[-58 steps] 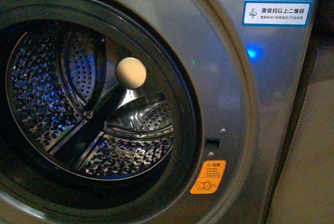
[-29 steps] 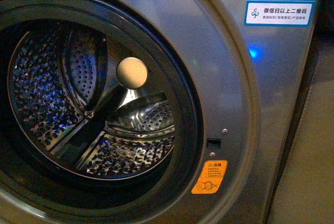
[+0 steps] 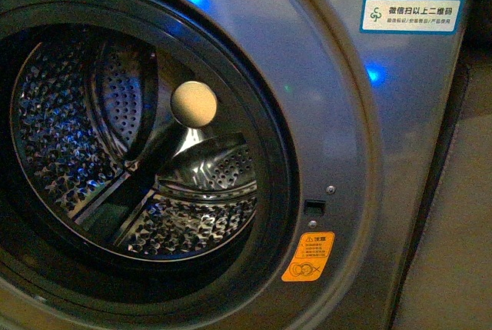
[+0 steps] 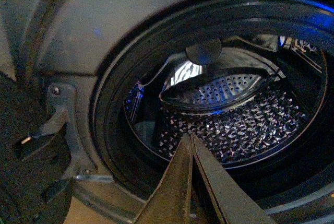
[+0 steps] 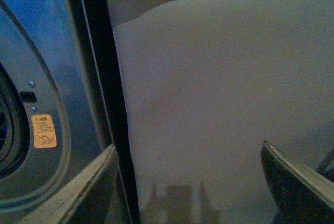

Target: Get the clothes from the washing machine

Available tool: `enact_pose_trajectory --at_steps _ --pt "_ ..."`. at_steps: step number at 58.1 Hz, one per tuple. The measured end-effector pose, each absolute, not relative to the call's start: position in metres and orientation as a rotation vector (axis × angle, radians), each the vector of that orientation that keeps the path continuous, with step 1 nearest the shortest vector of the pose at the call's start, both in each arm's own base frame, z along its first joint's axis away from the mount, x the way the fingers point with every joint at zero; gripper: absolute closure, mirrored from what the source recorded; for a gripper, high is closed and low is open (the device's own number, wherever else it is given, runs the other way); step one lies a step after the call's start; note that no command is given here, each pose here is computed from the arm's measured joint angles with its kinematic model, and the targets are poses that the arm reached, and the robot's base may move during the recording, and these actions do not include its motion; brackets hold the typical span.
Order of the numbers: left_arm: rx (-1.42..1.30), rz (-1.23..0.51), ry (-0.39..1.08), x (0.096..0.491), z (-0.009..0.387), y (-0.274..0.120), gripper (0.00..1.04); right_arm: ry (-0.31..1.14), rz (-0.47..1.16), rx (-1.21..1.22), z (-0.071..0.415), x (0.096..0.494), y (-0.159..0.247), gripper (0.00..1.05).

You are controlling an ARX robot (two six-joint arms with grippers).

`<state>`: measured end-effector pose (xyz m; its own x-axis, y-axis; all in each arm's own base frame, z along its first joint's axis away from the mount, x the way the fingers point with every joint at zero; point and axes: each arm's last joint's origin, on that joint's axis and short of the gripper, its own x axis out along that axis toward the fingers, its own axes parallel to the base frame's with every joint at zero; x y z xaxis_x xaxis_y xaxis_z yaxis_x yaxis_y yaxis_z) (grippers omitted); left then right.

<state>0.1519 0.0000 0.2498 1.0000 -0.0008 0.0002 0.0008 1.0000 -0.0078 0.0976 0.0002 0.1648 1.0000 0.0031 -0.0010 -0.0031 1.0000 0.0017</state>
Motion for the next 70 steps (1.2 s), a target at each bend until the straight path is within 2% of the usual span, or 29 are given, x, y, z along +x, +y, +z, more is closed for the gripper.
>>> enact_pose_trajectory --at_steps 5,28,70 --pt "-0.007 -0.001 0.004 0.146 0.236 0.000 1.01 0.001 0.003 0.003 0.165 0.098 0.000 0.06" --pt "-0.007 -0.001 -0.001 0.125 0.195 0.000 1.01 0.001 0.003 0.002 0.165 0.098 0.000 0.07" --pt "-0.007 0.000 -0.022 0.107 0.172 0.000 1.01 0.001 0.003 0.002 0.165 0.098 0.000 0.07"
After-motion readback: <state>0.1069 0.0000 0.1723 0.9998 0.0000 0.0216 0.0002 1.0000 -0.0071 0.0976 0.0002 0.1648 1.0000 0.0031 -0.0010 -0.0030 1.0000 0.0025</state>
